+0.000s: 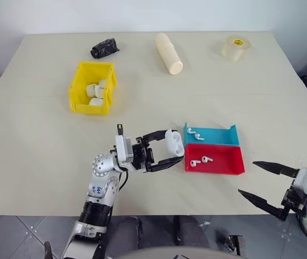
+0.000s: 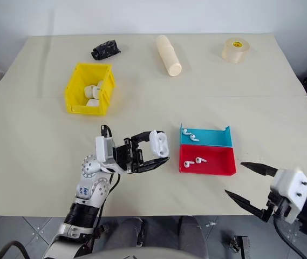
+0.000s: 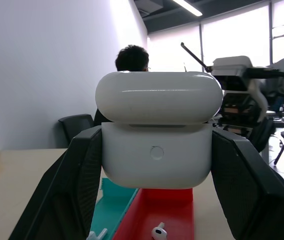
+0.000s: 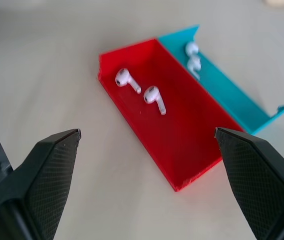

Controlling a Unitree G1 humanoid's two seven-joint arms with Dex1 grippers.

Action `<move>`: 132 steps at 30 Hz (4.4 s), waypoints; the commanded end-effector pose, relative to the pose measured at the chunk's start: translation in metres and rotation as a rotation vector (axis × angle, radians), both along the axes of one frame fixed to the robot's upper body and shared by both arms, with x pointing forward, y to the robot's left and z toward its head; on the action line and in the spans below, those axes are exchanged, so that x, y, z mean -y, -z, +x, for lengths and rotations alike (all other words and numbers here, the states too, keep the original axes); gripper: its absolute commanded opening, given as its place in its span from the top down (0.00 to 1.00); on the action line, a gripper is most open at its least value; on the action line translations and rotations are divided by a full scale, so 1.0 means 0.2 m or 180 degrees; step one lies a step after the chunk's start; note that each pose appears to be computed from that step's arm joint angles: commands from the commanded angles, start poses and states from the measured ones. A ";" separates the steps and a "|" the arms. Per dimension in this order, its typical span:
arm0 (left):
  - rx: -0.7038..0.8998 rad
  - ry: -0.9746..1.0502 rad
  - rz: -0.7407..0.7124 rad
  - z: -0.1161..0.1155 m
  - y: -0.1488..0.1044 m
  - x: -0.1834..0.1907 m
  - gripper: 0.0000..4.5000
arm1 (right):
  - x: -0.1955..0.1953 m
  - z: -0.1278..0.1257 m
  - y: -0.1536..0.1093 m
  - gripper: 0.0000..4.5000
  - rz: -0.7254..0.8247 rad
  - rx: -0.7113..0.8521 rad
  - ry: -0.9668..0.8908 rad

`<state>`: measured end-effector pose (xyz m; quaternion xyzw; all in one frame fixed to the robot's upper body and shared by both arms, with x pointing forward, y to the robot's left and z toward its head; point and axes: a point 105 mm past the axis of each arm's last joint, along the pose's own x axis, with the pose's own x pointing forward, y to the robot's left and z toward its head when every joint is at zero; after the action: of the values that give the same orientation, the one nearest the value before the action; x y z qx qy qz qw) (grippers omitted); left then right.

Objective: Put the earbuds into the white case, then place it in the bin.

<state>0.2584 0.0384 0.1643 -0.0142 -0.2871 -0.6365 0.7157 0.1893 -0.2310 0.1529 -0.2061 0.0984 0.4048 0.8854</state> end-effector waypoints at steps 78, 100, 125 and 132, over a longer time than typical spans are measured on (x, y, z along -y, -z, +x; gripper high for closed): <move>0.0114 0.0079 0.0258 -0.05 -0.02 -0.08 0.38 | -0.39 0.45 0.15 0.77 -0.1748 -0.0837 -0.0564; -0.0037 0.0272 0.0251 -0.03 -0.05 -0.12 0.38 | -0.47 0.18 -0.23 0.77 0.0718 0.0619 -0.1095; -0.0043 0.0058 0.0369 -0.03 -0.04 -0.16 0.38 | -0.49 0.35 0.05 0.01 -0.1132 0.0116 -0.1923; -0.0052 0.0031 0.0362 -0.04 -0.03 -0.15 0.38 | -0.46 0.44 0.06 0.01 -0.1376 -0.0028 -0.1893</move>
<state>0.2566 0.0708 0.1623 0.0080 -0.2234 -0.6555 0.7214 0.2765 -0.1383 0.1361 -0.3948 0.1225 0.6147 0.6718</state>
